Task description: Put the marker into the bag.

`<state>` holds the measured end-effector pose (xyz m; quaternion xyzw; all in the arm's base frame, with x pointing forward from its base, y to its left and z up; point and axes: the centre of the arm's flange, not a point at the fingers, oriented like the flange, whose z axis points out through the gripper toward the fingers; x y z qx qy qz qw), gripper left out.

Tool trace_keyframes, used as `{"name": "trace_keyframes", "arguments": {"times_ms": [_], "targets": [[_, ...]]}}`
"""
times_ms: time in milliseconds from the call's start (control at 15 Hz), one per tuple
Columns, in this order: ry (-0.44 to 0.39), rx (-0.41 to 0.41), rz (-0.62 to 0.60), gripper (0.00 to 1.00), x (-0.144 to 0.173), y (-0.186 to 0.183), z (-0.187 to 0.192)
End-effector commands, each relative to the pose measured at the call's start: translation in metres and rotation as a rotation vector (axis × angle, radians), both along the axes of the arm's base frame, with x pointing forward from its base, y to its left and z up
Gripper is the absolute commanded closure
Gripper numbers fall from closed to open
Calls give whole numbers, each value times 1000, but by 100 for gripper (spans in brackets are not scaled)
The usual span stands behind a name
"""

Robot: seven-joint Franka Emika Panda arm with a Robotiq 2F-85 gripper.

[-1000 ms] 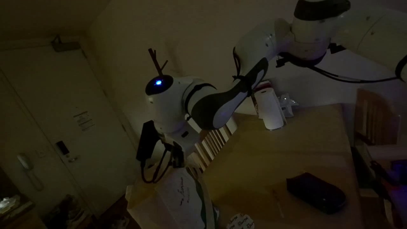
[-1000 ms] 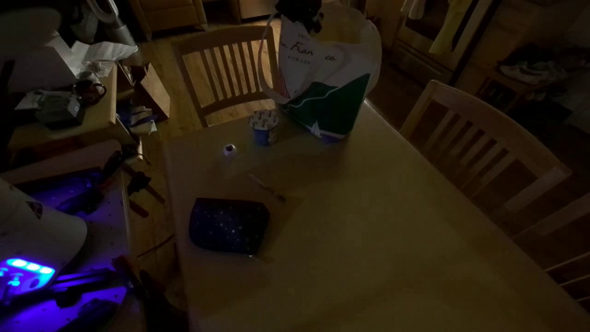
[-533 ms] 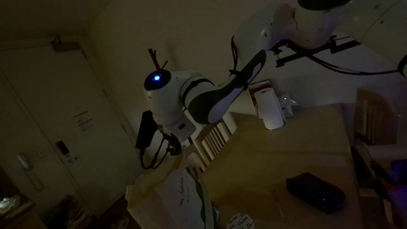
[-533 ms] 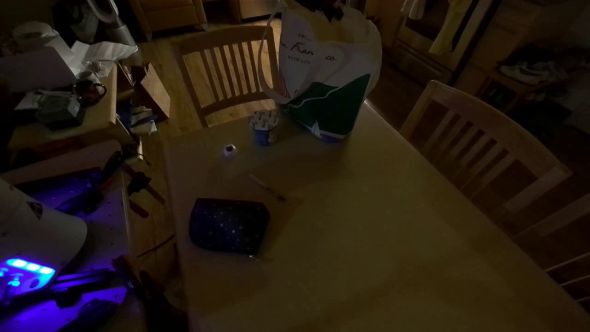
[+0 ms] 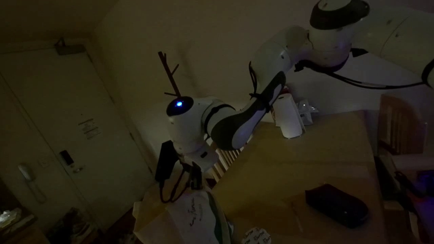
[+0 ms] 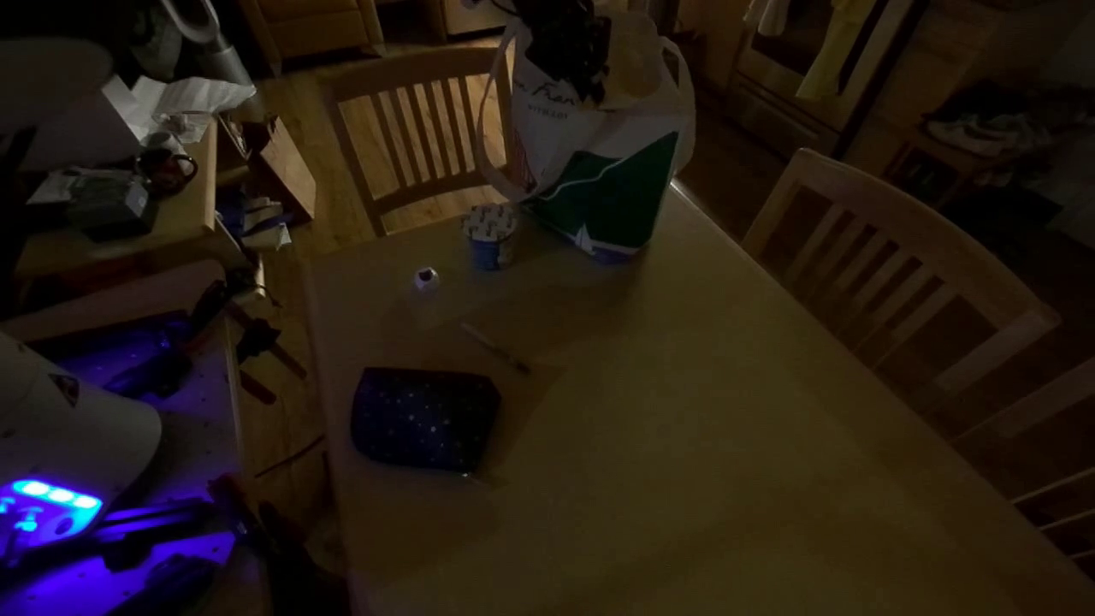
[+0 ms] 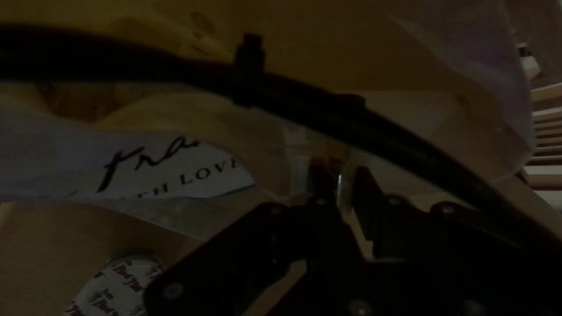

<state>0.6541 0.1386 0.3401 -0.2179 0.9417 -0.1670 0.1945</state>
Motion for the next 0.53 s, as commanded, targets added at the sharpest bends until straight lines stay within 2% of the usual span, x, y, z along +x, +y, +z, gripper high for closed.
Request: {"name": "trace_keyframes", "arguments": {"times_ms": [0, 200, 467], "targets": [[34, 17, 78, 93, 57, -33, 29], [23, -18, 82, 93, 50, -25, 28], [-41, -89, 103, 93, 45, -15, 42]]}}
